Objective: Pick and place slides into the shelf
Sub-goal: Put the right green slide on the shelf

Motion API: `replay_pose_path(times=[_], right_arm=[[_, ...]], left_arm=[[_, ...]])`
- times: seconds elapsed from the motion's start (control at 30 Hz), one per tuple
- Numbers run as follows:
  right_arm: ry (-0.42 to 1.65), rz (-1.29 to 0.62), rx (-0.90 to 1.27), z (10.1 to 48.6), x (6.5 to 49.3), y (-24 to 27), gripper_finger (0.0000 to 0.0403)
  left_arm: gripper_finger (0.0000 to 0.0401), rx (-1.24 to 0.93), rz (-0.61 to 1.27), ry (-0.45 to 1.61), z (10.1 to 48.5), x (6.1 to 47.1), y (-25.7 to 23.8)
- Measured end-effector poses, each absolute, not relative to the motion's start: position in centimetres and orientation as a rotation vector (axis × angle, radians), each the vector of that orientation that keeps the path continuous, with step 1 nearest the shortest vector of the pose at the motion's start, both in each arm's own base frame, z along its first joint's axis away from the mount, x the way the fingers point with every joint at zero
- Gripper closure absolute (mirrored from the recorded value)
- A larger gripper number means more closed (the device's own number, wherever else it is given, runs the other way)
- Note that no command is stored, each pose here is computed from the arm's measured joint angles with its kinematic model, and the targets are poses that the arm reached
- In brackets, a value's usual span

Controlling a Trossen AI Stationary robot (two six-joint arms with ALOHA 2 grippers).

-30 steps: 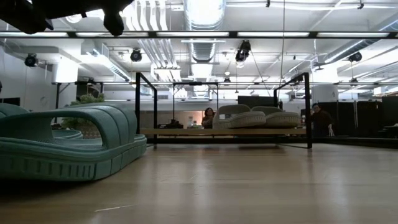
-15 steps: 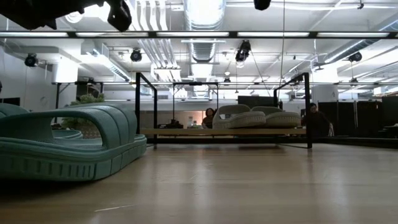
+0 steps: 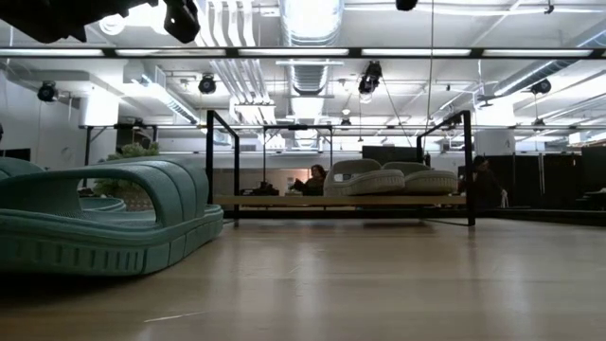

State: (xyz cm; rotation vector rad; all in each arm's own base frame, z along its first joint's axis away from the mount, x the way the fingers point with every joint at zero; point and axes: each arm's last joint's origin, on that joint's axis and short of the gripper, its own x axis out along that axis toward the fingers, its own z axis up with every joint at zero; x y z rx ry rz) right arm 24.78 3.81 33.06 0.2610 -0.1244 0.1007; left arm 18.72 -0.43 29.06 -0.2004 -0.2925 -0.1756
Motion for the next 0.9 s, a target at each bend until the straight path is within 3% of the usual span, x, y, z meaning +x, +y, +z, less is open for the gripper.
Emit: replay_pose_path(times=[0.07, 0.13, 0.5, 0.7, 0.9], right_arm=[[-0.064, 0.083, 0.186, 32.8, 24.2, 4.2, 0.0371], [-0.013, 0.046, 0.145, 32.7, 23.3, 4.4, 0.0384], [-0.014, -0.062, -0.038, 33.4, 16.7, 2.5, 0.0394], [-0.036, -0.052, 0.022, 30.2, 13.5, 1.8, 0.0395], [-0.091, -0.047, 0.153, 27.1, 11.8, 1.5, 0.0395]], left_arm=[[0.0401, -0.197, -0.175, -0.293, 29.1, 18.7, -0.4], [0.0401, -0.196, -0.173, -0.292, 29.0, 18.7, -0.4], [0.0401, -0.192, -0.079, -0.254, 28.5, 19.0, -0.2], [0.0401, -0.177, 0.074, -0.197, 27.5, 19.6, 0.2], [0.0400, -0.197, 0.057, -0.092, 26.4, 20.7, 0.2]])
